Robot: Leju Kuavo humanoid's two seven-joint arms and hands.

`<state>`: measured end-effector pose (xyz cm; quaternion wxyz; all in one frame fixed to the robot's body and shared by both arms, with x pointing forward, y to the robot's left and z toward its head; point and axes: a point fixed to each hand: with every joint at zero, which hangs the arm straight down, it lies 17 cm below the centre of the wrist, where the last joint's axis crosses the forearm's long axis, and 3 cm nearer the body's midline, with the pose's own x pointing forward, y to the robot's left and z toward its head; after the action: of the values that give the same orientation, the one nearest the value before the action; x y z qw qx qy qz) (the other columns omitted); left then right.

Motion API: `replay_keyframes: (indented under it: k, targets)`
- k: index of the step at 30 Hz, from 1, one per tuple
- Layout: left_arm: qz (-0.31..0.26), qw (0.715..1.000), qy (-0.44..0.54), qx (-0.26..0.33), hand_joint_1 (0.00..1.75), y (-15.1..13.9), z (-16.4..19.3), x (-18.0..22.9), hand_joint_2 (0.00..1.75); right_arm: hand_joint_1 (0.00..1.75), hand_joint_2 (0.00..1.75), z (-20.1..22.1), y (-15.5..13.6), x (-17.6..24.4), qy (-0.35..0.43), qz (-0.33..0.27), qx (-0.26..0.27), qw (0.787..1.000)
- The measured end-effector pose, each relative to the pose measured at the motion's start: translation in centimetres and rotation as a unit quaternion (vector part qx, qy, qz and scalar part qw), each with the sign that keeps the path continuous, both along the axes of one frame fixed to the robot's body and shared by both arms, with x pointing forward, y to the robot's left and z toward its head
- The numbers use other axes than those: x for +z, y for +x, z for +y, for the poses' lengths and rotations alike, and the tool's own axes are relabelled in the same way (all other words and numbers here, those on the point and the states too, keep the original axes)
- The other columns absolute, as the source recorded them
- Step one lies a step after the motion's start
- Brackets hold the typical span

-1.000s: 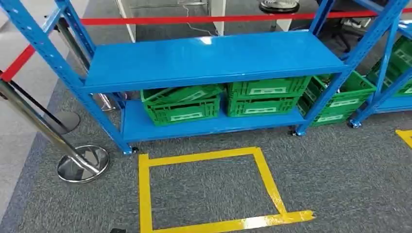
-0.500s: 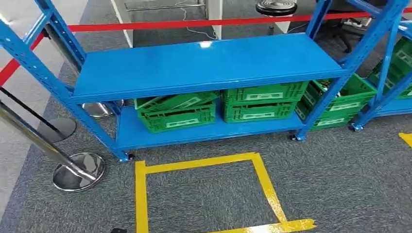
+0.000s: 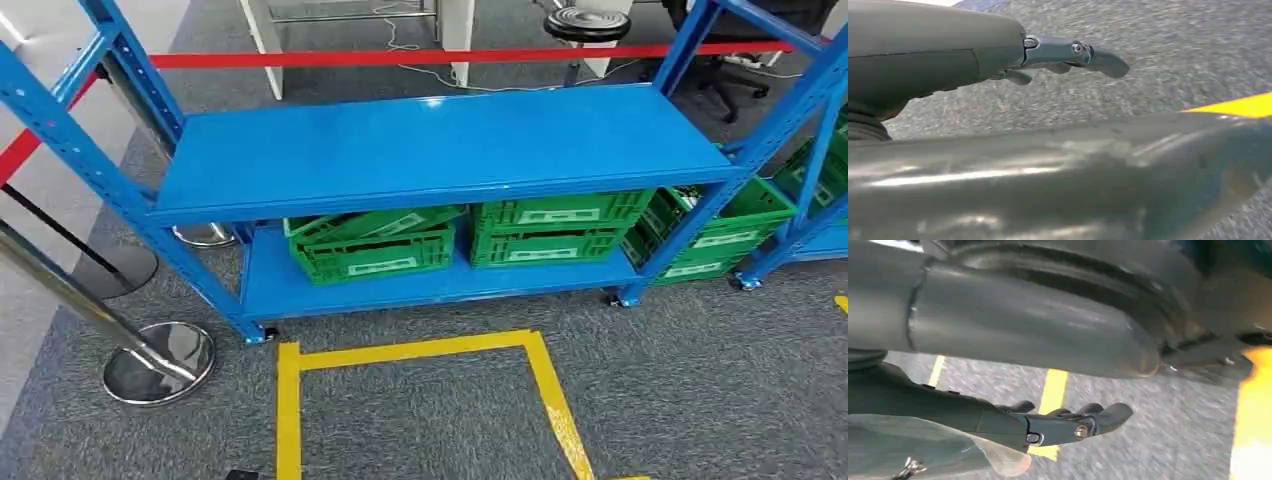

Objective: Take the parts from the cabinet and place them on the table.

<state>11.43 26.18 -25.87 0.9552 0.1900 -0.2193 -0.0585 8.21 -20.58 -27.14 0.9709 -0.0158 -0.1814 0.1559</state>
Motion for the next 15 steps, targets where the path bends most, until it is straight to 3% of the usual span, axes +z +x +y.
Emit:
replay_keyframes:
  k: [15]
  targets:
    - [0.002,1.000,0.001,0.000,0.00,-0.26,0.16,-0.06,0.00,0.00,0.00,-0.03,-0.10,-0.02,0.000,0.001,-0.001,1.000]
